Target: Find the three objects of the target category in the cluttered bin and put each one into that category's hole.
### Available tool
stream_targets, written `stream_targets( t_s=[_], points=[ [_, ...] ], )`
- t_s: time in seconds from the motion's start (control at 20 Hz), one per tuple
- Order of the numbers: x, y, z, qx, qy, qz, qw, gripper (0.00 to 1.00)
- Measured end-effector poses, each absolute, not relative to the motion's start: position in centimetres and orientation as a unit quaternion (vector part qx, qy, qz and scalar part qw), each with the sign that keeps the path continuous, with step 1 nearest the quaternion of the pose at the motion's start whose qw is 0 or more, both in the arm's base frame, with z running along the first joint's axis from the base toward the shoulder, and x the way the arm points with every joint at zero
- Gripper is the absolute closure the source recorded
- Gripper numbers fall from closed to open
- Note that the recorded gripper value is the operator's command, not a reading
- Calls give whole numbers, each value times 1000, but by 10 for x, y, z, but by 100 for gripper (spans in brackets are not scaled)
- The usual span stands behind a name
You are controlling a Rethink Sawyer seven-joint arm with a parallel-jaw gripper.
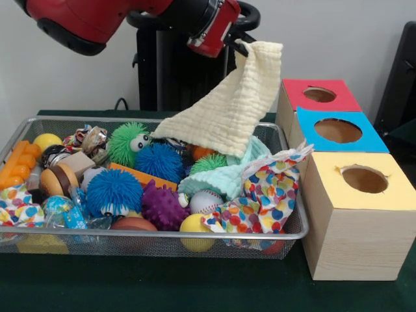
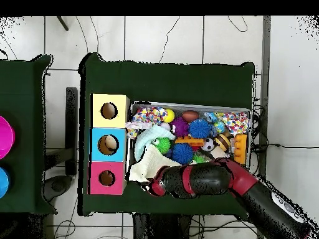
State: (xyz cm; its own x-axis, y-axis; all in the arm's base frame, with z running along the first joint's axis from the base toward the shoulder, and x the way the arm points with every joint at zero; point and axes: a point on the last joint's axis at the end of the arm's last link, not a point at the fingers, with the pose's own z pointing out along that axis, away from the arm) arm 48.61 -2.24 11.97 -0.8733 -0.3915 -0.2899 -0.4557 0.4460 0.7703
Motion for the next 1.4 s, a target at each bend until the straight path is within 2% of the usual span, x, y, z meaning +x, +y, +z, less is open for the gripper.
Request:
stream_targets(
  t_s=[0.15, 0.6, 0.65, 0.8, 1.4],
  points=[
    [489, -18, 126, -251, 842, 475, 53, 100],
    [518, -15, 146, -216, 828, 493, 155, 100],
    [523, -16, 148, -208, 829, 489, 176, 100],
    [527, -16, 148, -207, 831, 479, 193, 100],
    [528, -18, 135, -237, 844, 413, 248, 100]
  ],
)
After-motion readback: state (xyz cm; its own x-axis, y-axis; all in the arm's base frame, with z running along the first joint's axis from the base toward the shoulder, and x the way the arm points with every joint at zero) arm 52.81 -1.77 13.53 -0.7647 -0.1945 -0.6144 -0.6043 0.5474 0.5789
